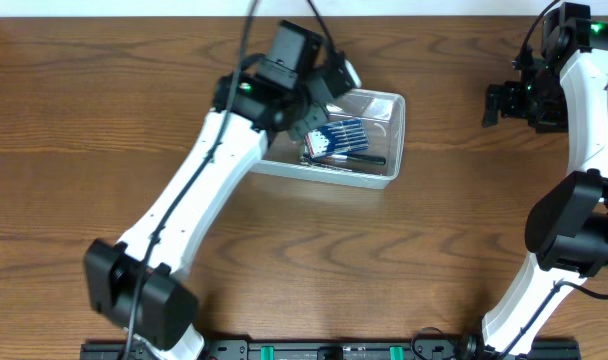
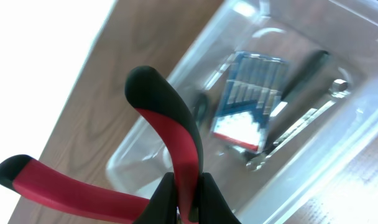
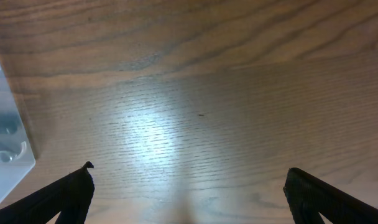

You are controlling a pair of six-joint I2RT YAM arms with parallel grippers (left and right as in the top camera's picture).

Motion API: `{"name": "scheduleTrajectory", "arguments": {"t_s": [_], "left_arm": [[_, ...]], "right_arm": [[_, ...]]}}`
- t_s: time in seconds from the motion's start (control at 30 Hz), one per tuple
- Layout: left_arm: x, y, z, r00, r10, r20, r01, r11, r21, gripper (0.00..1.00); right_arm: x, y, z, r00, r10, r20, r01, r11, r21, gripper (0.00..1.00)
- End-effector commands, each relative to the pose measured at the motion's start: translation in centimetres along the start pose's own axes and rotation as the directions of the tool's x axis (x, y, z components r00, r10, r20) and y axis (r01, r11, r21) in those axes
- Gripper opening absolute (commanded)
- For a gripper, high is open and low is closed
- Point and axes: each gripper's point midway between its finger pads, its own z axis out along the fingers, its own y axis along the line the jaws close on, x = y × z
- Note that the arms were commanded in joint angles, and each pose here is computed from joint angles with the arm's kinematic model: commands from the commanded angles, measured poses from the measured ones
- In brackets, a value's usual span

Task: Pack container
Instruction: 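Carry the red pliers over the container and drop them inside, then withdraw the left gripper to the upper left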

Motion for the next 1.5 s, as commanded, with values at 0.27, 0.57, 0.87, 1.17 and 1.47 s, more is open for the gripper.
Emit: {"name": "scheduleTrajectory", "arguments": {"t_s": [0.27,0.57,0.87,1.17,1.47], "left_arm": [[5.4,-5.2,9.0,0.973,0.096,-0.209,-0.040,0.966,0.256,0.06],[6.9,-6.4,10.8,0.960,0.101,-0.259,-0.018,0.952,0.305,0.43],[6.6,-6.0,10.1,0.962,0.099,-0.255,-0.022,0.957,0.289,0.53],[2.6,3.3,-0.1,0.978,-0.179,-0.111,0.173,0.983,-0.063,0.72],[12.0,12.0,-8.2,0.641,-0.767,0.018,0.748,0.620,-0.236,0.83]], "right_arm": [[0.2,-0.2,0.1,0.999,0.031,-0.008,-0.031,0.999,-0.016,0.99],[0.2,-0.4,0.1,0.999,0.034,-0.012,-0.034,0.999,-0.016,0.99],[0.4,-0.4,0.1,0.999,0.033,-0.020,-0.033,0.999,-0.016,0.99],[0.8,1.1,-0.1,1.000,-0.011,-0.027,0.009,0.998,-0.065,0.99],[2.9,12.6,-3.8,0.931,-0.358,0.073,0.365,0.918,-0.156,0.99]]}}
